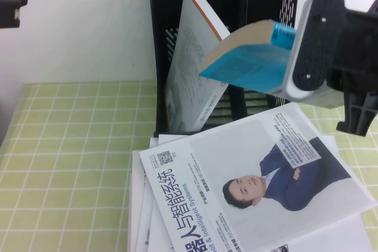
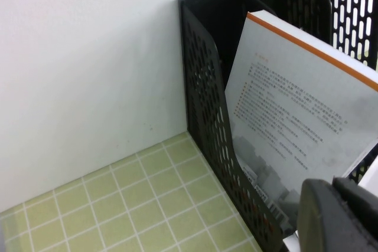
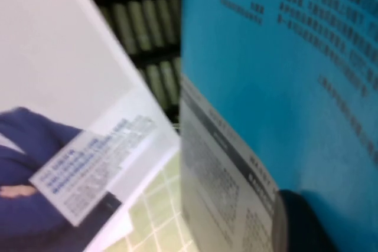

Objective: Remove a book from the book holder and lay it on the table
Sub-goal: Place the picked book on the book

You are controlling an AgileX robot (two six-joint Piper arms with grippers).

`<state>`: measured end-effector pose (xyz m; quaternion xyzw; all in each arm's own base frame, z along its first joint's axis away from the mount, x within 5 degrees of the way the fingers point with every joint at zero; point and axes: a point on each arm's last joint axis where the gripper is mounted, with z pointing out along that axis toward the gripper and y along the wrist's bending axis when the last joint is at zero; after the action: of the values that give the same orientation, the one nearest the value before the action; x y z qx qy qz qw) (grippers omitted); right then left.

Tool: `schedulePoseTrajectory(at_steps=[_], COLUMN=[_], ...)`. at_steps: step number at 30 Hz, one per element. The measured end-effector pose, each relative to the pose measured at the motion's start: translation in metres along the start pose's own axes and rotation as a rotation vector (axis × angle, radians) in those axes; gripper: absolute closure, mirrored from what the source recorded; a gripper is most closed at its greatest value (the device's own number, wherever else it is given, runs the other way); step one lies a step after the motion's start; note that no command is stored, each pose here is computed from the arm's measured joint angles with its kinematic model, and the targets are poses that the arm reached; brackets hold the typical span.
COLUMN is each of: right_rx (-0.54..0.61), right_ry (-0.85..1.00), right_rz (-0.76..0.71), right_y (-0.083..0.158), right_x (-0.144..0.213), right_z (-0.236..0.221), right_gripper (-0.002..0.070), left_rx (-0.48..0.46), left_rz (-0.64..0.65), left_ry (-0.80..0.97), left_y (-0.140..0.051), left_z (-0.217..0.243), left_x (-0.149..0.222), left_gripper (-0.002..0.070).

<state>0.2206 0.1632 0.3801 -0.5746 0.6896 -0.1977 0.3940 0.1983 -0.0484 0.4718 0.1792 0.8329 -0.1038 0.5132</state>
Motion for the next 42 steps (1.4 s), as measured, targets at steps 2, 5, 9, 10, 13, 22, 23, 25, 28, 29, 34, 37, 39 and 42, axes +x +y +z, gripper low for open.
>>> schedulePoseTrajectory(at_steps=[2, 5, 9, 10, 13, 22, 23, 25, 28, 29, 34, 37, 39, 42], right_rx=[0.022, 0.015, -0.050, -0.076, -0.155, -0.010, -0.013, -0.043, -0.121, -0.145, -0.196, -0.203, -0.212, -0.233], right_ry=[0.008, -0.015, -0.069, -0.072, -0.048, 0.100, 0.100, 0.097, 0.094, 0.099, 0.111, 0.095, 0.087, 0.089], right_rz=[-0.003, -0.005, -0.045, -0.066, -0.131, -0.200, -0.195, -0.189, -0.133, -0.118, -0.051, 0.003, 0.034, 0.057], right_y=[-0.002, 0.003, 0.026, 0.035, 0.068, 0.122, 0.125, 0.134, 0.149, 0.154, 0.165, 0.163, 0.163, 0.164], right_x=[0.000, -0.006, -0.021, -0.025, -0.031, -0.034, -0.035, -0.038, -0.042, -0.043, -0.045, -0.049, -0.052, -0.055], right_z=[0.000, -0.003, -0.008, -0.007, 0.004, 0.043, 0.044, 0.046, 0.051, 0.053, 0.059, 0.057, 0.057, 0.057], right_gripper=[0.0478, 0.0478, 0.0478, 0.0478, 0.0478, 0.0479, 0.0479, 0.0479, 0.0479, 0.0479, 0.0478, 0.0461, 0.0409, 0.0321], left_rx=[0.000, 0.000, 0.000, 0.000, 0.000, 0.005, 0.009, 0.023, 0.041, 0.044, 0.044, 0.044, 0.044, 0.044], left_rz=[-0.002, -0.002, -0.002, -0.002, -0.002, -0.011, -0.009, 0.000, 0.007, 0.008, 0.001, -0.003, -0.005, -0.005], left_ry=[0.000, 0.000, 0.000, 0.000, 0.000, 0.005, 0.005, 0.008, 0.016, 0.017, 0.020, 0.021, 0.021, 0.021], left_y=[0.000, 0.000, 0.000, 0.000, 0.000, -0.001, -0.002, -0.005, -0.009, -0.010, -0.010, -0.010, -0.010, -0.010], left_z=[0.000, 0.000, 0.000, 0.000, 0.000, 0.000, 0.000, 0.001, 0.001, 0.001, 0.001, 0.001, 0.001, 0.001], left_x=[0.000, 0.000, 0.000, 0.000, 0.000, 0.000, 0.000, 0.000, 0.001, 0.001, 0.001, 0.001, 0.001, 0.001], left_gripper=[0.0677, 0.0678, 0.0678, 0.0678, 0.0678, 0.0678, 0.0678, 0.0678, 0.0678, 0.0678, 0.0678, 0.0678, 0.0678, 0.0678])
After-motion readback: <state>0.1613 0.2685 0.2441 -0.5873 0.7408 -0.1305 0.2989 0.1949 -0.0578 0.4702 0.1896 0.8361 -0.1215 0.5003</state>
